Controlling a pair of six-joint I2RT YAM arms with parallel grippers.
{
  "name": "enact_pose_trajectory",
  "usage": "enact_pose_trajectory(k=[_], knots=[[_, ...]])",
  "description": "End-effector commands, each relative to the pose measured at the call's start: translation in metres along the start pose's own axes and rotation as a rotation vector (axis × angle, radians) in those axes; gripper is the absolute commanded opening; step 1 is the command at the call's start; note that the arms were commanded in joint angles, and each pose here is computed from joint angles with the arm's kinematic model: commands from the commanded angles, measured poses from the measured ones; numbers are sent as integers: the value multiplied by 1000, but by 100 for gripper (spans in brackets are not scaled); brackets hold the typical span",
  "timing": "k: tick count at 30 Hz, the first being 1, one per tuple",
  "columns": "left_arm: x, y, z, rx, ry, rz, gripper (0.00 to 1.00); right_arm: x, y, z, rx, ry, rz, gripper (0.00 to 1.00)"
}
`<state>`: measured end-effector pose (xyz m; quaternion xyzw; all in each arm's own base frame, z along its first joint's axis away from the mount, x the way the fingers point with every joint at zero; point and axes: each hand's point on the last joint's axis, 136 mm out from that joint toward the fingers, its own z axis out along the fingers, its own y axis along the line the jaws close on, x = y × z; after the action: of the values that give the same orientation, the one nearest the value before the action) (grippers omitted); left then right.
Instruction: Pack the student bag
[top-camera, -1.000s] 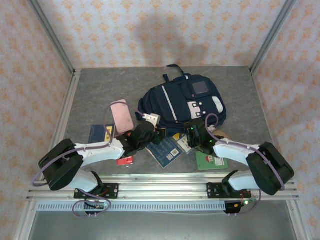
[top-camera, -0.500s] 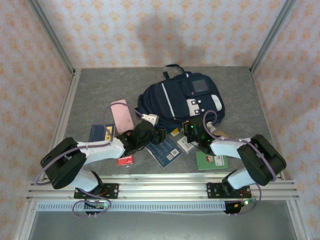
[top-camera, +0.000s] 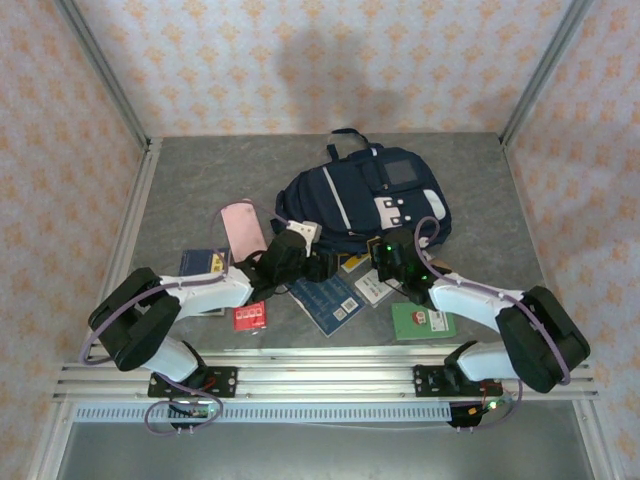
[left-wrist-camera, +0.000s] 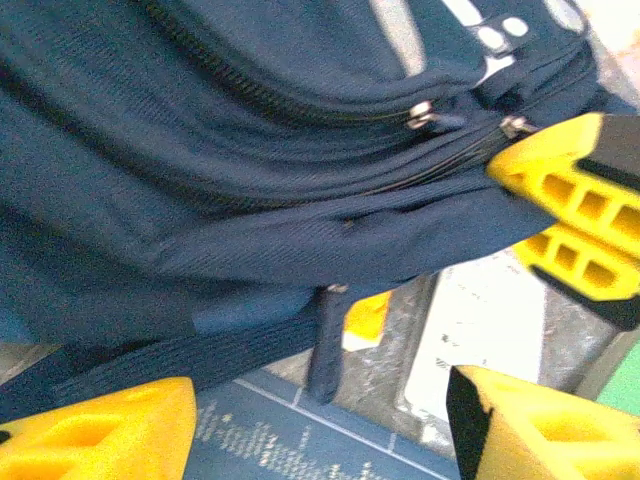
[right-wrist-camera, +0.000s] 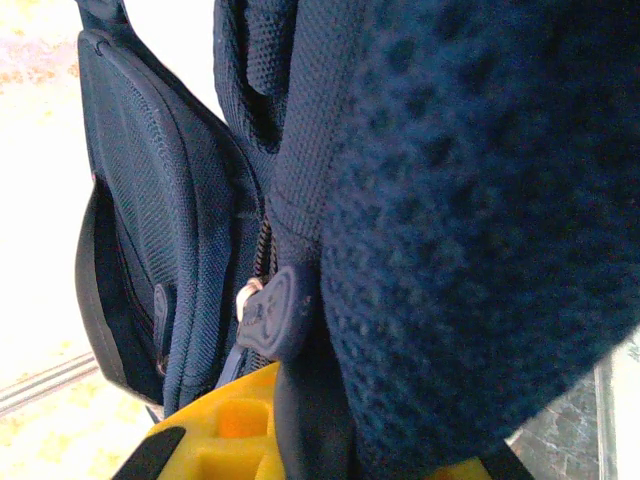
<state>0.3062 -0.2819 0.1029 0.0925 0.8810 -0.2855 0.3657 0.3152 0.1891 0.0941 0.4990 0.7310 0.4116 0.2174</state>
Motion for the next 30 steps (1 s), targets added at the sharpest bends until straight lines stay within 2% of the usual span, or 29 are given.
enact_pose_trajectory(k=[1,9,15,26,30], knots=[[-20,-19,5,79,-22,-30,68,6,36,-12,-99,23,-13,0],[-12,-29,20,167,112,-165,63,7,43,-20,-119,32,-11,0],[-10,-24,14,166,125,-207,62,7,46,-24,-128,38,-12,0],[2,-29,20,210,188,-225,40,10,52,-26,-143,55,-4,0],[7,-26,25,201,209,-219,36,12,55,-27,-150,63,-3,0]])
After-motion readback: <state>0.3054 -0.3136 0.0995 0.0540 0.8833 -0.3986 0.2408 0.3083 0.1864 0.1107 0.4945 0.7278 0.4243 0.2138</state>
